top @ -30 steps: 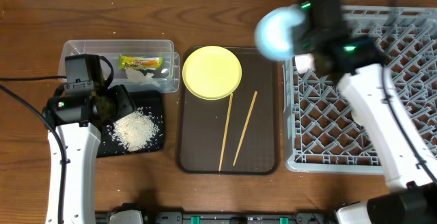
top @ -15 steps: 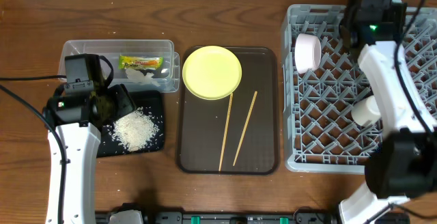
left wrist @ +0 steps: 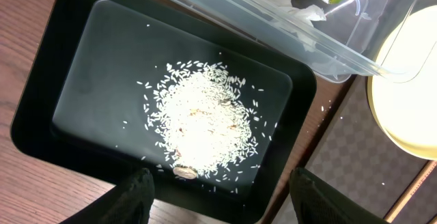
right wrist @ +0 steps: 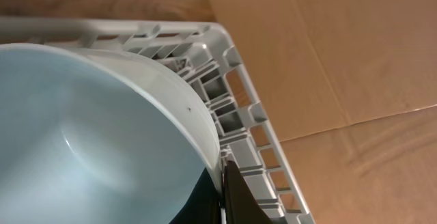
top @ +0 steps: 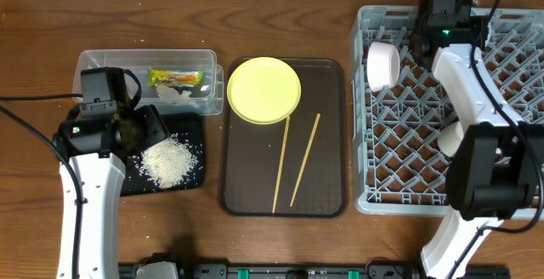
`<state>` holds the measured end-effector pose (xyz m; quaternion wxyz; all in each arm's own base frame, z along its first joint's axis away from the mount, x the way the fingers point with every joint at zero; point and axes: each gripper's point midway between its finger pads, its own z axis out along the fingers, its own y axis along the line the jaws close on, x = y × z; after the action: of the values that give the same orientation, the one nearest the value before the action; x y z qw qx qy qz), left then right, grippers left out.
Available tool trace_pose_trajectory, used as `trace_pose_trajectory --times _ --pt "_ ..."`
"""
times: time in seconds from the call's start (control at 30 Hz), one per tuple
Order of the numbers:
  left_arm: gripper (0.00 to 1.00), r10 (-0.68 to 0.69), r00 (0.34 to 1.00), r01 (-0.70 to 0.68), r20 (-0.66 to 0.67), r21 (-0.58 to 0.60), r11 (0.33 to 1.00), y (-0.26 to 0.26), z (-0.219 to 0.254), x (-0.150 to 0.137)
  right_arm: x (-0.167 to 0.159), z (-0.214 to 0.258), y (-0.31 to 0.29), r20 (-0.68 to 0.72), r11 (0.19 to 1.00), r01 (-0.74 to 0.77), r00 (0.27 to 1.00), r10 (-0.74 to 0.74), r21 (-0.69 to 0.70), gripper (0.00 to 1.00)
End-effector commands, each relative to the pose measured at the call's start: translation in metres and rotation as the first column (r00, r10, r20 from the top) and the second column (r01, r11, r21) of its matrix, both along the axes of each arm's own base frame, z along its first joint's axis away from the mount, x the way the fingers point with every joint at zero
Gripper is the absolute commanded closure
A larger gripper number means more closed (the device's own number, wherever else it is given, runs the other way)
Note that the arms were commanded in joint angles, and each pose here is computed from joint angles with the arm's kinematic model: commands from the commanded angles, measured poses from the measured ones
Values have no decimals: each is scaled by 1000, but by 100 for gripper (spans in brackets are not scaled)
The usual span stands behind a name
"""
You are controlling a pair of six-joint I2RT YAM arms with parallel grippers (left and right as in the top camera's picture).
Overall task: Sort waste into correct bins and load items into the dishwasher rack
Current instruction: 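Carry the light-blue bowl to the rack and stand it behind the pink bowl, then move the right gripper to the yellow plate and grasp its edge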
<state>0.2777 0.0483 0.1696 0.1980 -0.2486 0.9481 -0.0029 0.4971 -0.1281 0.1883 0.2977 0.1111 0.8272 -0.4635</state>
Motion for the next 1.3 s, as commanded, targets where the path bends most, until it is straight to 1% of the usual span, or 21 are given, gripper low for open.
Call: trace_pose_trajectory --times 0.0,0.13,0.37,0.4,0.47,0.57,0.6,0.7,0.8,0.87,0.97,1.07,1.1,1.17,1.23,1.27 --pt "34 12 1000 -12 0 2 1000 2 0 -1 3 -13 6 -10 1000 10 1000 -10 -17 99" --pt "33 12 1000 -12 0 2 1000 2 0 -1 7 -24 16 -25 1000 -5 1000 4 -14 99" --pt "34 12 1000 -12 0 2 1000 2 0 -1 10 -26 40 -35 999 -53 998 52 -15 99" --pt "33 12 1000 -12 0 2 1000 2 0 -1 10 -27 43 -44 998 -59 997 58 -15 98" --pt "33 12 1000 -12 0 2 1000 2 0 -1 7 -30 49 -51 998 -61 997 61 -7 91" --pt "33 12 1000 -12 0 2 1000 2 0 -1 -1 -36 55 -54 999 -41 998 42 17 85" --pt "33 12 1000 -12 0 2 1000 2 0 -1 -5 -39 57 -48 999 -28 998 29 29 82" --pt "33 12 1000 -12 0 2 1000 2 0 -1 -17 -51 63 -53 996 2 999 3 92 76" --pt "34 12 1000 -12 0 2 1000 2 0 -1 -27 -67 75 -89 978 -1 996 20 211 72" --pt "34 12 1000 -12 0 2 1000 2 0 -1 -32 -67 81 -85 960 1 996 23 280 71" --pt "34 12 1000 -12 0 2 1000 2 0 -1 -34 -48 91 -43 936 -38 998 56 350 69" --pt "33 12 1000 -12 0 2 1000 2 0 -1 -36 -9 99 55 915 -97 995 82 392 62" --pt "33 12 1000 -12 0 3 1000 2 0 -1 -37 5 104 95 899 -128 991 97 418 61" --pt "33 12 1000 -12 0 3 1000 2 0 -1 -36 25 122 172 837 -217 974 149 502 60" --pt "33 12 1000 -12 1 3 1000 2 0 -1 -35 40 152 241 723 -330 943 229 607 59" --pt "33 12 1000 -12 1 2 1000 2 0 -1 -35 46 173 272 637 -399 917 292 660 59"
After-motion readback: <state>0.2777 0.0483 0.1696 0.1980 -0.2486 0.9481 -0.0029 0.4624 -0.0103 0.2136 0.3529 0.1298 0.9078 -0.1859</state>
